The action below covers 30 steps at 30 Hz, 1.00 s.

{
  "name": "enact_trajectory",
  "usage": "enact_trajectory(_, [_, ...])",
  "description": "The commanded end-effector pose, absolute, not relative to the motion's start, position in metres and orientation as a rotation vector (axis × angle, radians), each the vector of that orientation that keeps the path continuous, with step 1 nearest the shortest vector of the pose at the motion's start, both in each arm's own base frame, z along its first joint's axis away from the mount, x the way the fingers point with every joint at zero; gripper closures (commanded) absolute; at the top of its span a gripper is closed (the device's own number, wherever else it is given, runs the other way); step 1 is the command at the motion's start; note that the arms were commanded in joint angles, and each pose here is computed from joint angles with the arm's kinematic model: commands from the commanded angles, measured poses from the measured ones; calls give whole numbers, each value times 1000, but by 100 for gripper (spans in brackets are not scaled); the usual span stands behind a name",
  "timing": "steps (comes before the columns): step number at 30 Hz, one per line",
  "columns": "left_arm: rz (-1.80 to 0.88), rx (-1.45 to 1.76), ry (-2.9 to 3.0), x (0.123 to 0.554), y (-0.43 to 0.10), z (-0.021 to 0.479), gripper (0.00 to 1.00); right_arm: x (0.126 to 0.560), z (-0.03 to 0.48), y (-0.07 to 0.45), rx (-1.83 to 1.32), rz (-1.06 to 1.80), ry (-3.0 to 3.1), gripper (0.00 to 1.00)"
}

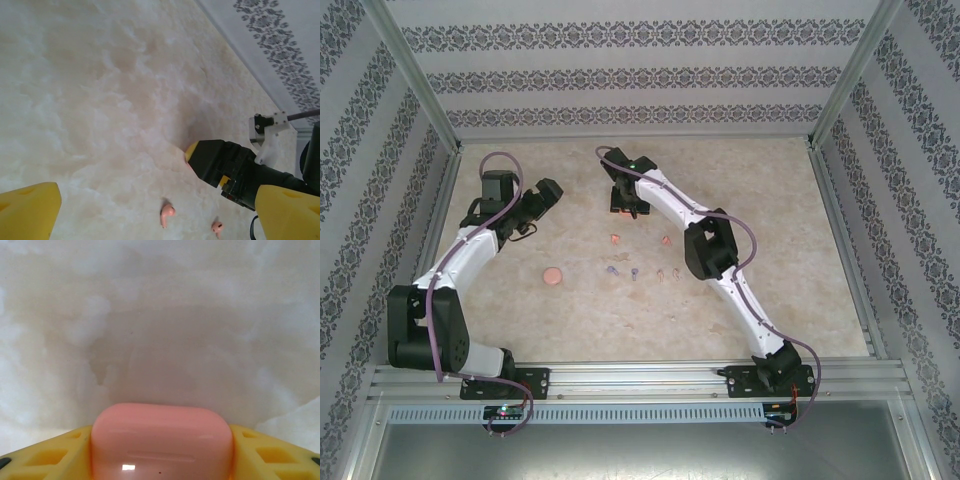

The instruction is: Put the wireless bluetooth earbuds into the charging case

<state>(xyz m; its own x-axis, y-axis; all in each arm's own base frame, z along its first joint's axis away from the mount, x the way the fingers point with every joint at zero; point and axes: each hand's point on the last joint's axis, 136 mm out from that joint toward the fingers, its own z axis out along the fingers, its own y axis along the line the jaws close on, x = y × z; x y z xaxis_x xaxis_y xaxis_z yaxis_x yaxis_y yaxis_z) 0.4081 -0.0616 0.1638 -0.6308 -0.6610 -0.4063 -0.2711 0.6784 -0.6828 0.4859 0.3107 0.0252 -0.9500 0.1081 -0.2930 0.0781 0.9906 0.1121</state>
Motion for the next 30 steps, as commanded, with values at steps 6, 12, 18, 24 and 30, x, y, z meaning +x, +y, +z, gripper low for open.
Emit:
enact_trajectory(6, [-946, -471, 2125, 418, -124, 170, 0, 502, 133, 296, 356, 510, 2660, 55])
enact_trajectory(12, [-1010, -346, 2053, 426, -160, 172, 0, 503, 163, 280, 640, 779, 2550, 55])
enact_trajectory(18, [-1073, -239, 1946, 439, -187, 189, 0, 498, 177, 271, 897, 955, 2436, 56])
enact_trajectory(24, [-1156, -88, 1902, 454, -226, 201, 2, 487, 181, 265, 1033, 925, 2376, 55])
enact_trajectory(30, [-1215, -1, 1894, 462, -260, 196, 12, 482, 180, 265, 1093, 909, 2351, 55])
